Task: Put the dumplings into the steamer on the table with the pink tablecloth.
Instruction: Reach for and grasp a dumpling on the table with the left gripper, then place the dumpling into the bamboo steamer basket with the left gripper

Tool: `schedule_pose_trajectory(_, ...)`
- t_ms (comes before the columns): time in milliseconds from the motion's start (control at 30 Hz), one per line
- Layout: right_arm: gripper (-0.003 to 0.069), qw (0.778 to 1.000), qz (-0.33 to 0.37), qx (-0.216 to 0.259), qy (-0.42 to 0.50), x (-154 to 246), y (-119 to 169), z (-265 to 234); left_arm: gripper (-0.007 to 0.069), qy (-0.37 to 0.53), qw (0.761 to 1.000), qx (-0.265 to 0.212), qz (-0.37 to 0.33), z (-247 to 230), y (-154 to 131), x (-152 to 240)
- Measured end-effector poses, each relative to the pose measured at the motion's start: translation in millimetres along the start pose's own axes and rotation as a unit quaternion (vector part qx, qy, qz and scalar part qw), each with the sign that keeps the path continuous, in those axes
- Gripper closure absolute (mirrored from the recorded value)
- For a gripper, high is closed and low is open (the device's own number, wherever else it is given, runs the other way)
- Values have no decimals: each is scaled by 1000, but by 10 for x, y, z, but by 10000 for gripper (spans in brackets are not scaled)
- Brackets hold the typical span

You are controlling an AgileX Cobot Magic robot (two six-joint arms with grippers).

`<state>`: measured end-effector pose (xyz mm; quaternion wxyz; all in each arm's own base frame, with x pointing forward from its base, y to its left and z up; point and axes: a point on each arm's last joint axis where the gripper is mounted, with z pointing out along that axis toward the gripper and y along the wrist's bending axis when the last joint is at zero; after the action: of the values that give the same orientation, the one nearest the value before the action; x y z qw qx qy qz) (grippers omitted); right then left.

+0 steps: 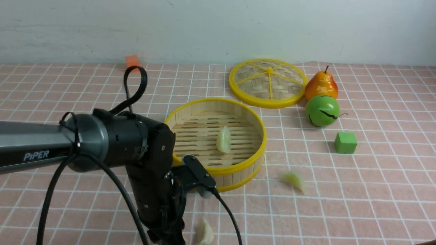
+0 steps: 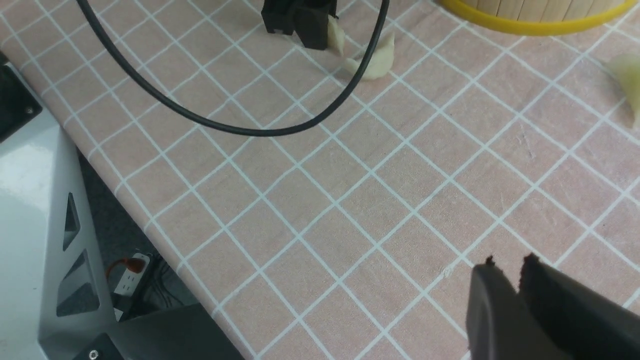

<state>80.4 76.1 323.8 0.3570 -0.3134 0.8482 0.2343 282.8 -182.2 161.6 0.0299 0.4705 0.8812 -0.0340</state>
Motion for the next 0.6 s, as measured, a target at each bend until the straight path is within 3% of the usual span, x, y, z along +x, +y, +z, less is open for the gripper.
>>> schedule_pose_trajectory(133, 574, 1000, 0, 2, -5, -8, -3, 0, 438, 3, 1000, 5, -19, -139, 12, -61)
schedule_pose_trajectory(333, 572, 1000, 0, 7, -20, -36, -13, -1, 438, -68, 993, -16, -90, -813, 101, -316)
schedule_pose_trajectory(467, 568, 1000, 0, 9, -24, -43, -16, -1, 438, -141, 969, -24, -200, -1262, 294, -481)
schedule_pose_trajectory(600, 565, 1000, 0, 9, -24, -44, -17, -1, 438, -183, 946, -31, -265, -1360, 522, -601)
